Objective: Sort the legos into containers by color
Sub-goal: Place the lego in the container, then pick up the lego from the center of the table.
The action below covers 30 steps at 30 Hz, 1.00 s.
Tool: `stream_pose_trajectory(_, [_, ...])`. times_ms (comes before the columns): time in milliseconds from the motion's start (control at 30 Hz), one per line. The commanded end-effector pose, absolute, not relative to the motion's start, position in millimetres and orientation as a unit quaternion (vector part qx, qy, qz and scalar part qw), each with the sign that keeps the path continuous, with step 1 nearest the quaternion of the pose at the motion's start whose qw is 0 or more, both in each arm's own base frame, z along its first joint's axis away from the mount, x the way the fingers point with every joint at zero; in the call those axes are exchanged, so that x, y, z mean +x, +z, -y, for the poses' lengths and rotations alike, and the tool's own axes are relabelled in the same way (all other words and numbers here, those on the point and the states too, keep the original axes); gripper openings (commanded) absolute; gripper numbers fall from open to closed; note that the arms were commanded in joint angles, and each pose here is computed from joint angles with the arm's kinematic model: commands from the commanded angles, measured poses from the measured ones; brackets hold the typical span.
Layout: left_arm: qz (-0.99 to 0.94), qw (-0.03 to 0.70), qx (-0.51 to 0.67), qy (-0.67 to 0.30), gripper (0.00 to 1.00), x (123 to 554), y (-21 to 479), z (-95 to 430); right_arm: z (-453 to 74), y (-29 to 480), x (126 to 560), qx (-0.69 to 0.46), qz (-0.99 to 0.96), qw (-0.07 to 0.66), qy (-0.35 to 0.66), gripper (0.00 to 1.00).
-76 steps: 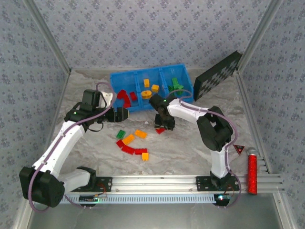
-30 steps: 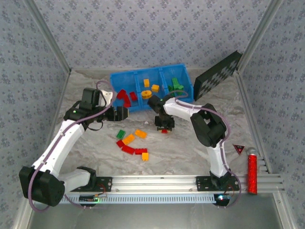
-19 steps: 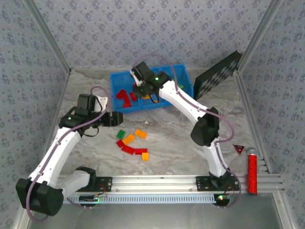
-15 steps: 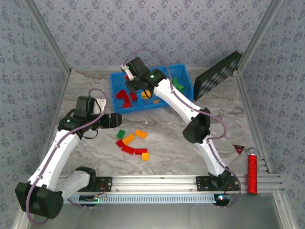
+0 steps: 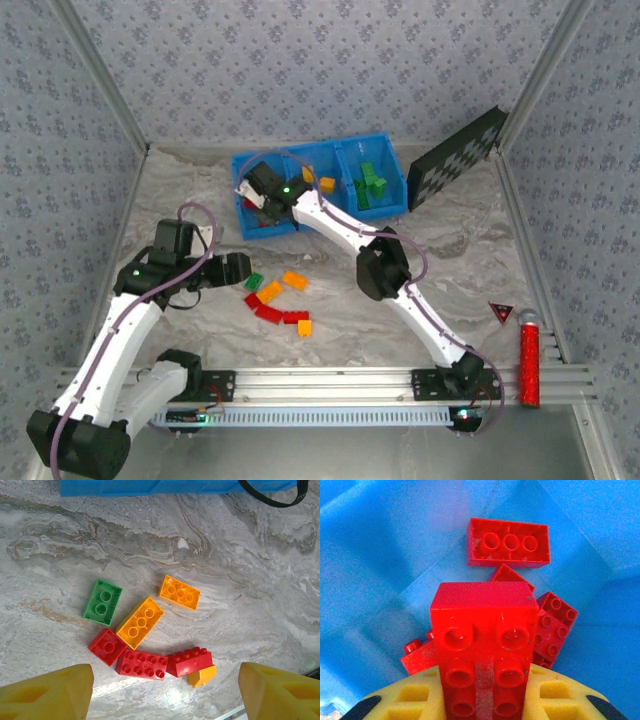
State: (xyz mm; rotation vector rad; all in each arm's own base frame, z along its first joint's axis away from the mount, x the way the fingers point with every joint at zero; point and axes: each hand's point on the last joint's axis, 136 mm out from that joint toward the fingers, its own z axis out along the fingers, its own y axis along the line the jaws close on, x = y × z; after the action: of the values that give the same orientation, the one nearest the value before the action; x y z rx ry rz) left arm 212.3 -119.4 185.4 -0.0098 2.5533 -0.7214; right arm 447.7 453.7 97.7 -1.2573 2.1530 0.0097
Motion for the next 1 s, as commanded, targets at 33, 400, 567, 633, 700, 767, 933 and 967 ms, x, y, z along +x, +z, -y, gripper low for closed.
stream_pose_trajectory(33, [-0.94, 0.219, -0.025, -0.259, 0.77, 208.8, 179.0, 116.4, -449.8, 97.8, 444.9, -0.493, -0.81, 0.318, -0.029, 0.33])
stream_pose_trajectory(400, [-0.951, 0.201, -0.085, -0.217, 0.77, 218.7, 174.4, 123.5, -452.7, 203.4, 445.8, -0.45, -0.798, 0.4, 0.036, 0.59])
stream_pose_trajectory(567, [-0.958, 0.174, -0.113, -0.198, 0.77, 216.7, 162.9, 138.4, -435.2, 245.6, 438.3, -0.429, -0.801, 0.412, 0.065, 0.59])
stream_pose_trajectory(633, [-0.959, 0.161, -0.128, -0.196, 0.76, 214.7, 155.6, 144.5, -425.3, 251.9, 431.6, -0.43, -0.803, 0.406, 0.076, 0.59])
stream_pose_trajectory(700, [-0.953, 0.166, -0.145, -0.209, 0.76, 217.0, 154.8, 148.6, -412.4, 250.1, 421.9, -0.433, -0.804, 0.398, 0.082, 0.59])
stream_pose_trajectory(767, [-0.944, 0.185, -0.157, -0.224, 0.77, 222.0, 163.0, 149.3, -400.9, 243.3, 406.9, -0.44, -0.804, 0.388, 0.097, 0.62])
stream_pose_trajectory(933, [-0.924, 0.232, -0.181, -0.244, 0.77, 233.6, 192.5, 138.5, -380.5, 222.3, 346.7, -0.457, -0.801, 0.351, 0.163, 0.67])
stream_pose_trajectory(967, [-0.92, 0.239, -0.186, -0.247, 0.77, 236.3, 198.3, 135.8, -376.8, 213.9, 333.8, -0.459, -0.803, 0.339, 0.175, 0.68])
